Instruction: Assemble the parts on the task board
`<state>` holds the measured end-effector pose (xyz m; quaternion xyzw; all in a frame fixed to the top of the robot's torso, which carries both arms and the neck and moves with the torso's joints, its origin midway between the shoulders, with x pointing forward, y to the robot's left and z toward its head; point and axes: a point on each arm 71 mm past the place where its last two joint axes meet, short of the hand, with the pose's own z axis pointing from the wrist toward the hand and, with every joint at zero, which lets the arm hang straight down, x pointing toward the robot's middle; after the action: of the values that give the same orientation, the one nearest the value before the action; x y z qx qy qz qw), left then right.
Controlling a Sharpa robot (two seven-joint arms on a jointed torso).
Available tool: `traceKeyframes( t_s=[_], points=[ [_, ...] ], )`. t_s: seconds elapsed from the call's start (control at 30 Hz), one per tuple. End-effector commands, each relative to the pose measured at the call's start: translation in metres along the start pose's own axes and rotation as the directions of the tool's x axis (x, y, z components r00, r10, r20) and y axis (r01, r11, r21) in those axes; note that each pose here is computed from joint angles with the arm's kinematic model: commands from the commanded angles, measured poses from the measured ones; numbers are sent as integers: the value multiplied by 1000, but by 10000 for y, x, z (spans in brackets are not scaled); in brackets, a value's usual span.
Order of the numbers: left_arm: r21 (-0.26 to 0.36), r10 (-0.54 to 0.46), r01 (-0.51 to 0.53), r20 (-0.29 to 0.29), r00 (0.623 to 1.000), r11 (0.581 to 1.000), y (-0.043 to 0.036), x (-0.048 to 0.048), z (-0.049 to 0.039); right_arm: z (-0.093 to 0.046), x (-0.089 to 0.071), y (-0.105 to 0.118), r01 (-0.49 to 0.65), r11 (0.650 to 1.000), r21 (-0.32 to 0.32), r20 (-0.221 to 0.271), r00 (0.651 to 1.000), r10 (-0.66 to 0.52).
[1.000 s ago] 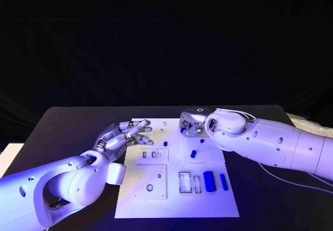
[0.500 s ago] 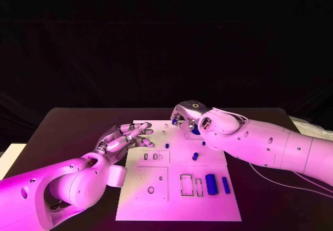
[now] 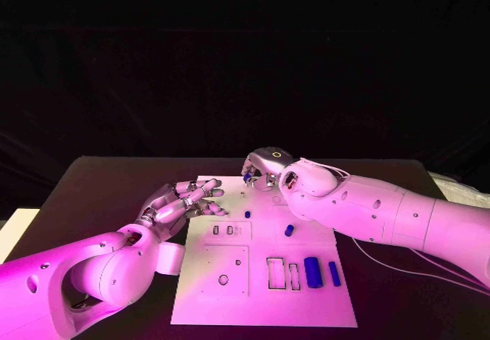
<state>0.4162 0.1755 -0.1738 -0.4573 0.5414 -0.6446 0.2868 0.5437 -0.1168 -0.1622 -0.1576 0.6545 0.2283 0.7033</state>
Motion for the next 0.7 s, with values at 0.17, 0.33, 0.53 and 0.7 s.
traceKeyframes(
  t_s=[0.17,0.33,0.53,0.7],
  points=[
    [6,-11,11,-25,1000,1000,-22,36,3,25,70,-1,13,1000,14,-64,998,-12],
    [6,-11,11,-26,1000,1000,-27,38,3,33,90,11,19,1000,13,-84,996,-18],
    [6,-10,10,-25,1000,1000,-32,36,2,32,104,-3,33,999,22,-100,994,-31],
    [6,-10,10,-26,1000,1000,-35,39,3,43,108,-7,38,999,29,-100,994,-35]
  ],
)
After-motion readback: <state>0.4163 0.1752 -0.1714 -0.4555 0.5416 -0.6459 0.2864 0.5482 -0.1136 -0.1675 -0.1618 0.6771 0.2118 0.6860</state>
